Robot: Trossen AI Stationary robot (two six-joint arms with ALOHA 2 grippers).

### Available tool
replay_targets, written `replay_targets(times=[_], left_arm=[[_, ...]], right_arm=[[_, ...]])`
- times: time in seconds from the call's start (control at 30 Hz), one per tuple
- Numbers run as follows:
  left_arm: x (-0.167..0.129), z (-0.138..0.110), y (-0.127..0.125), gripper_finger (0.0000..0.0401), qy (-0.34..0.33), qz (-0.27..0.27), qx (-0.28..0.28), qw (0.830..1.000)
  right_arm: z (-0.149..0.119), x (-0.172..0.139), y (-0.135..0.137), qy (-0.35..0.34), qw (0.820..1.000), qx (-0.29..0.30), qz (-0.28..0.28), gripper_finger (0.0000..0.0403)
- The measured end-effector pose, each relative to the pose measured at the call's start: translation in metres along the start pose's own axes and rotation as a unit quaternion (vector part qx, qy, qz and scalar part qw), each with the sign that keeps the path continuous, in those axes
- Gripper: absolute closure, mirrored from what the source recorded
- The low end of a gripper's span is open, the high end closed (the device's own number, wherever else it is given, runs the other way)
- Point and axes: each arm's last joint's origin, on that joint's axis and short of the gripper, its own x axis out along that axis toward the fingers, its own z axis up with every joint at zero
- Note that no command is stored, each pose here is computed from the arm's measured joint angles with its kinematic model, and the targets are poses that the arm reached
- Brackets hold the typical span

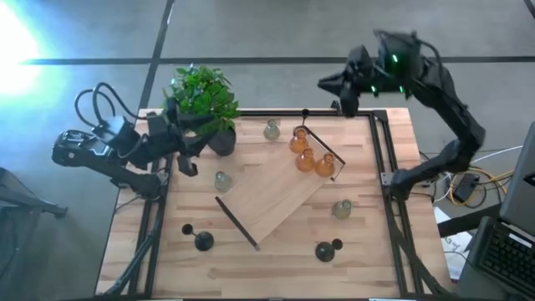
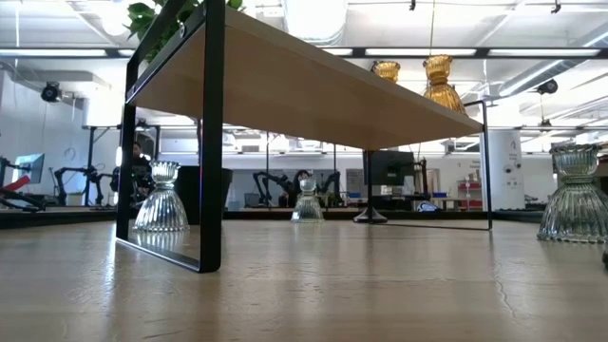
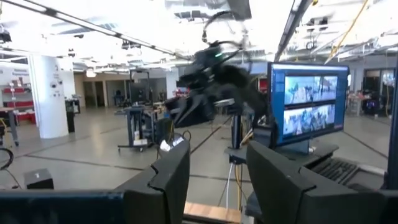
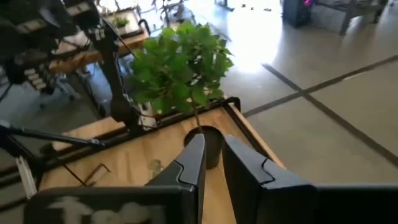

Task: Pick & Place candle stick holders
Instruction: Put the top transparent glass candle holder on the shelf

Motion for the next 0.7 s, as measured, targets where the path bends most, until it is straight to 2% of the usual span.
replay_targets(times=[0.17, 0.3, 0.47, 0.7], left_arm=[[0.0, 0.004, 0.001, 0.0238, -0.016, 0.004, -0.011, 1.0], [0.001, 0.007, 0.001, 0.0238, -0.036, 0.008, -0.023, 0.999], [0.0, 0.008, 0.002, 0.0238, -0.039, 0.019, -0.024, 0.999], [0.0, 0.007, 0.003, 0.0238, -0.031, 0.035, 0.018, 0.999]], right_arm=[[0.012, 0.028, -0.04, 0.039, 0.999, -0.018, 0.027, 0.0353], [0.016, 0.049, -0.073, 0.069, 0.997, -0.004, 0.042, 0.0353], [0.006, 0.085, -0.111, 0.108, 0.993, 0.012, 0.042, 0.0353], [-0.01, 0.128, -0.14, 0.142, 0.989, 0.027, 0.021, 0.0353]])
